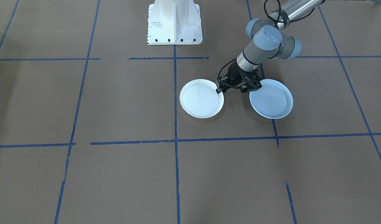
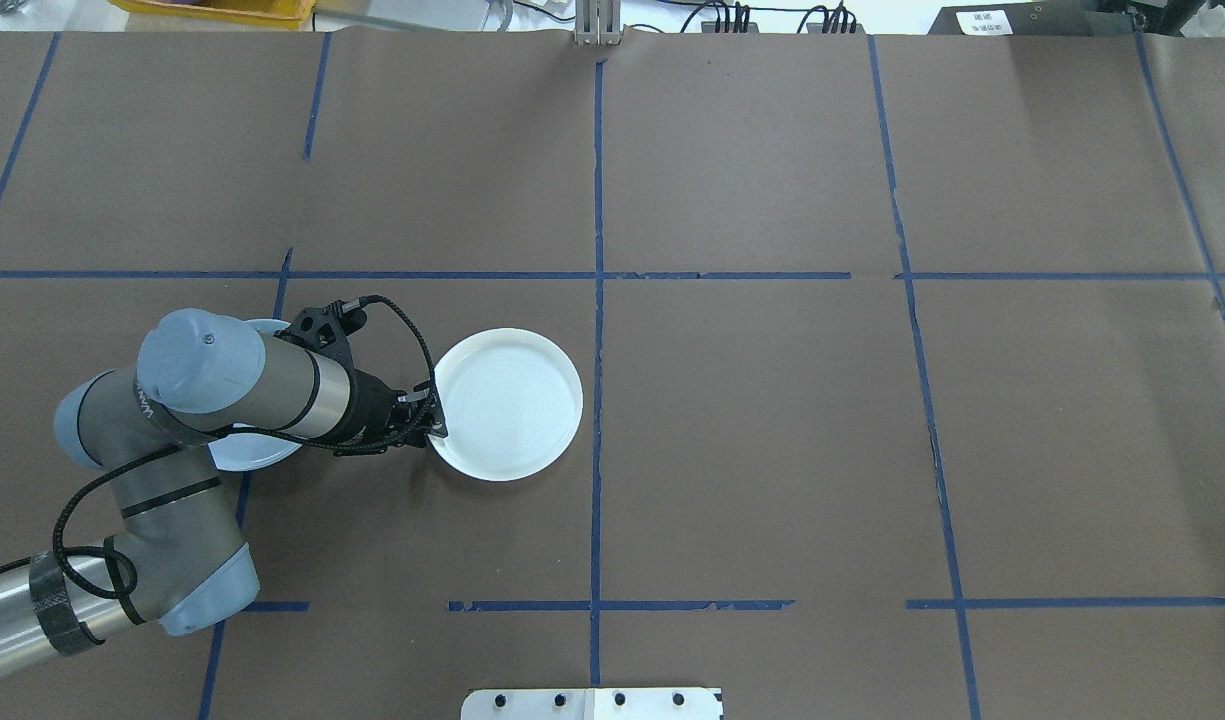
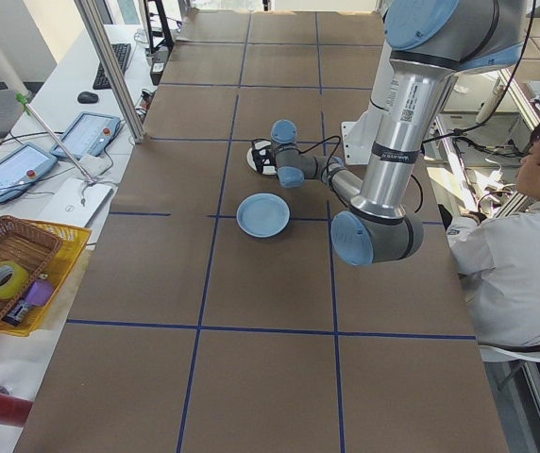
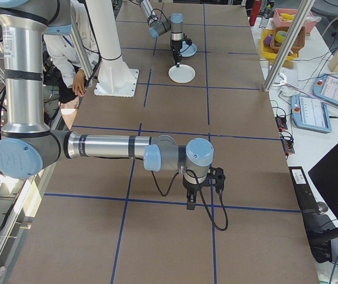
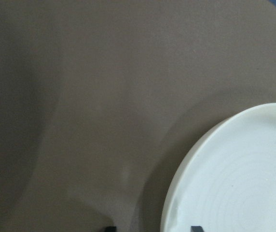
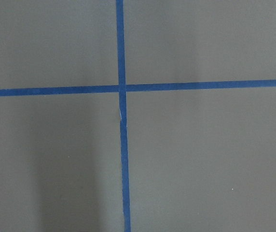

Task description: Stack plate in center

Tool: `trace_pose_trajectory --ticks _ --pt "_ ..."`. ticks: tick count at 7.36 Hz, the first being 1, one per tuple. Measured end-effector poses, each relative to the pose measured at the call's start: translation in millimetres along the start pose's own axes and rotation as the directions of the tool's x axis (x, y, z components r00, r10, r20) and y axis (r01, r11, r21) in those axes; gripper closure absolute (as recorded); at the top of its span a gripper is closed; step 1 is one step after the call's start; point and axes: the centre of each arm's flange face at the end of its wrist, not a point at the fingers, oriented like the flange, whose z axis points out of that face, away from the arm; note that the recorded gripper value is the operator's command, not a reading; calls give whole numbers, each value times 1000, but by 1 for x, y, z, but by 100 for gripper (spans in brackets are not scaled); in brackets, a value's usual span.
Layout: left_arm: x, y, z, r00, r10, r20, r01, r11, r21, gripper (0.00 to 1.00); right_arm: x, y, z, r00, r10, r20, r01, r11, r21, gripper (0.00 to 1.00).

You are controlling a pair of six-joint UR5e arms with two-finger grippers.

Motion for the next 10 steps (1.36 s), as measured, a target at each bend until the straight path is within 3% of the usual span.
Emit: trace_pose_trajectory --ticks 1,3,6,7,10 --pt "1 2 2 1000 2 0 -2 1000 -4 66 0 0 0 1000 0 0 0 1000 0 0" --pt "1 4 5 1000 5 4 -5 1000 -10 100 0 0 0 1000 0 -1 0 1000 0 0" --pt "0 9 -1 1000 8 1 -7 998 -66 100 0 0 0 1000 0 0 0 1000 0 0" --pt "4 5 -15 1000 12 -18 -13 997 -81 100 0 0 0 1000 0 0 0 1000 0 0" --pt "-38 -48 -102 992 116 -59 -122 986 -116 100 0 0 0 1000 0 0 0 1000 0 0"
